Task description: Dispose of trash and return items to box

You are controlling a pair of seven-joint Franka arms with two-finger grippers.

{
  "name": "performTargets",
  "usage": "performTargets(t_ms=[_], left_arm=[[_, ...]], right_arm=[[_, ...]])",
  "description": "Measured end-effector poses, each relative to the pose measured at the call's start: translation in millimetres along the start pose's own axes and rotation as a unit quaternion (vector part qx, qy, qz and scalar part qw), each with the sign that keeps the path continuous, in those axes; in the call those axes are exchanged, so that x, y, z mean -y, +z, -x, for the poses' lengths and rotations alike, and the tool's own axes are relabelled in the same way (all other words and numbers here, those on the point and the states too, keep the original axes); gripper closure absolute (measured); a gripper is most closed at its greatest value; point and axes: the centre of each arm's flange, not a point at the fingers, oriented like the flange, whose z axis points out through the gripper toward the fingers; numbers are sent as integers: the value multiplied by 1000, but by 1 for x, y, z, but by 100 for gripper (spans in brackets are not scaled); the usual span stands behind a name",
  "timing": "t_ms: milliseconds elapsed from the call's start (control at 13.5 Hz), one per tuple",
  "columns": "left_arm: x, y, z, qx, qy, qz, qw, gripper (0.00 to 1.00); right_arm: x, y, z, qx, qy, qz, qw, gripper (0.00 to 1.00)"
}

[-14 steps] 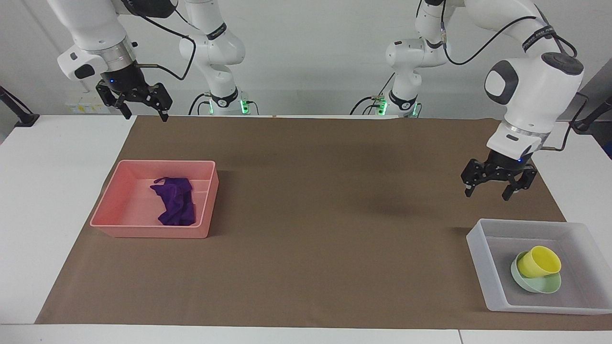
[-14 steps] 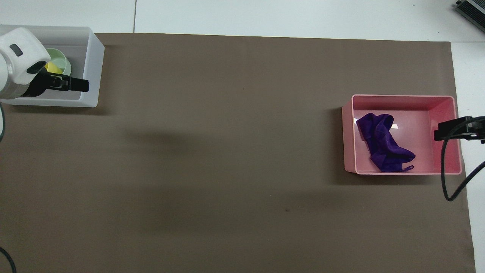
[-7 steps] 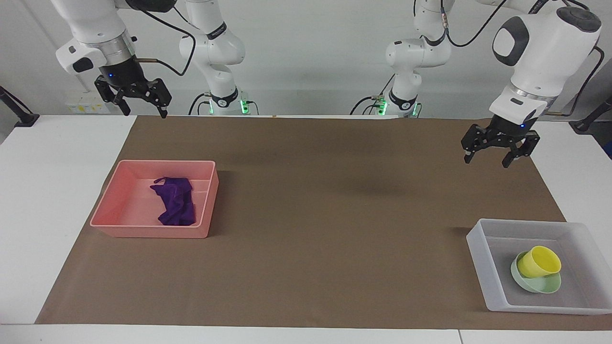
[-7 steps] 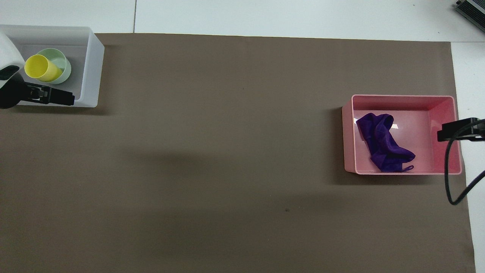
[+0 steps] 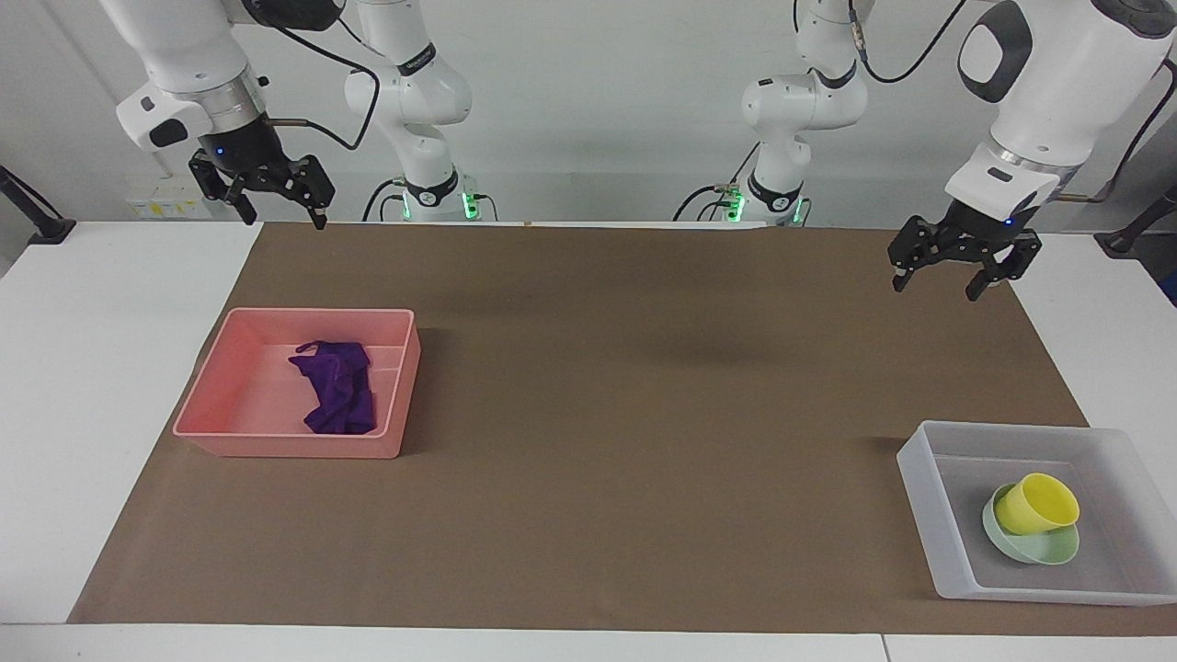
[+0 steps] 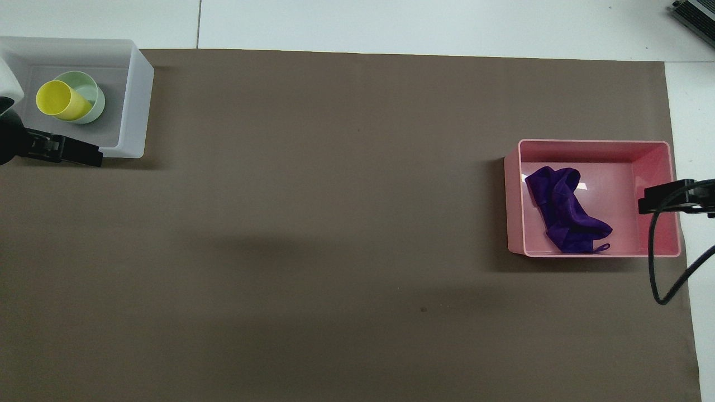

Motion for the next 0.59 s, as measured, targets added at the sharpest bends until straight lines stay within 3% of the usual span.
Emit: performTargets(t_ms=[591], left_arm=[[-22, -23, 16, 15, 17, 2, 1000, 0]], right_arm=[[0, 1, 1, 1, -1, 0, 1000, 0]])
